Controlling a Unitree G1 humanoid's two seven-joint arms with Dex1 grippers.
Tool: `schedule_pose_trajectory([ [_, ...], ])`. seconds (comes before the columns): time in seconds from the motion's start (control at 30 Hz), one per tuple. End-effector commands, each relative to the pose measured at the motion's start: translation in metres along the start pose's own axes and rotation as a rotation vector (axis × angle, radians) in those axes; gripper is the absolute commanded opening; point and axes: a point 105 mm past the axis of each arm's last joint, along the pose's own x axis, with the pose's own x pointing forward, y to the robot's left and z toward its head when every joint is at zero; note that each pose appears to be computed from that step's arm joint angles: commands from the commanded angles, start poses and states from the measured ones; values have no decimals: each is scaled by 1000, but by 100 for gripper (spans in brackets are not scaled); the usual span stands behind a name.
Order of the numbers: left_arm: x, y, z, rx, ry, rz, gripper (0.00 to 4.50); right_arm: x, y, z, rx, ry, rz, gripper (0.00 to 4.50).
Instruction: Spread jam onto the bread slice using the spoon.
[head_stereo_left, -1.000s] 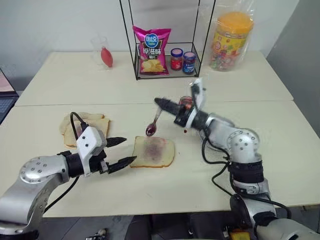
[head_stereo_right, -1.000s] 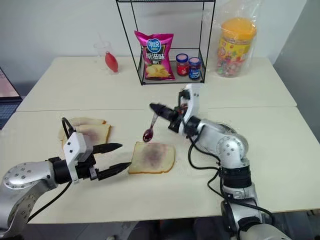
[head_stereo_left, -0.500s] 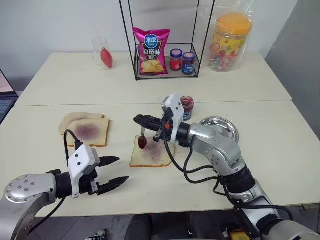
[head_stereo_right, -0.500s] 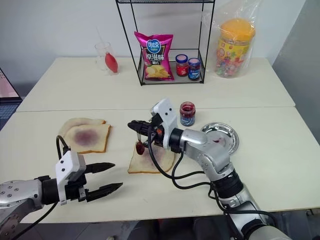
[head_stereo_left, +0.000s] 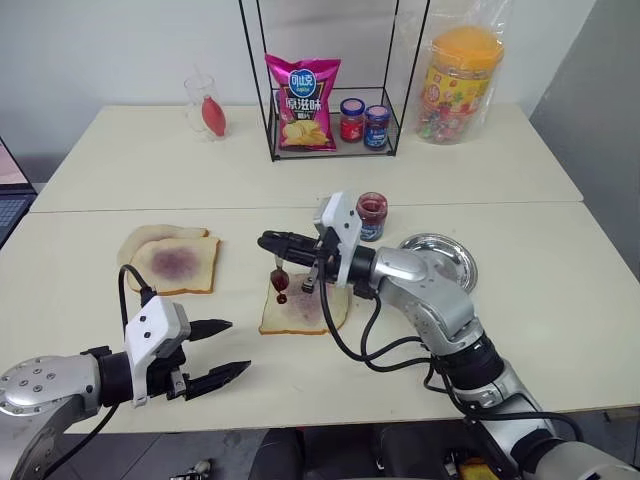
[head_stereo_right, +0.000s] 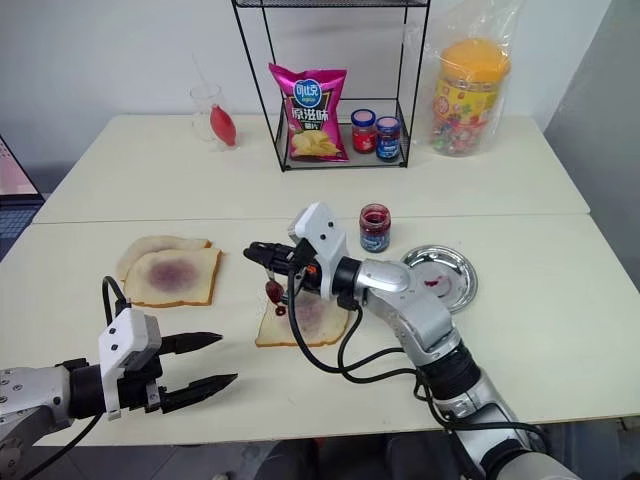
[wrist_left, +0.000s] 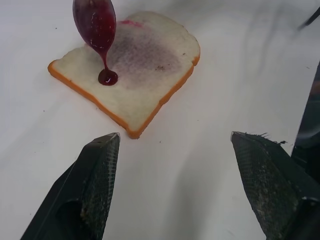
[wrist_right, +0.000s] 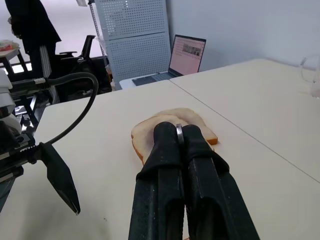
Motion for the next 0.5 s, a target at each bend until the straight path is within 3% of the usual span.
schedule_pose_trajectory([
  [0.03, -4, 3, 6, 39, -8, 15, 370, -2, 2, 10, -66, -44, 18, 2],
  [0.13, -5, 2, 6, 39, -7, 16, 370, -5, -4, 9, -24, -46, -3, 2],
  [0.33, -5, 2, 6, 36, -8, 21, 370, -8, -23, -3, 401, -32, -70, 2],
  [0.5, -6, 3, 5, 33, -9, 17, 370, -4, -38, -15, 584, -14, -135, 2],
])
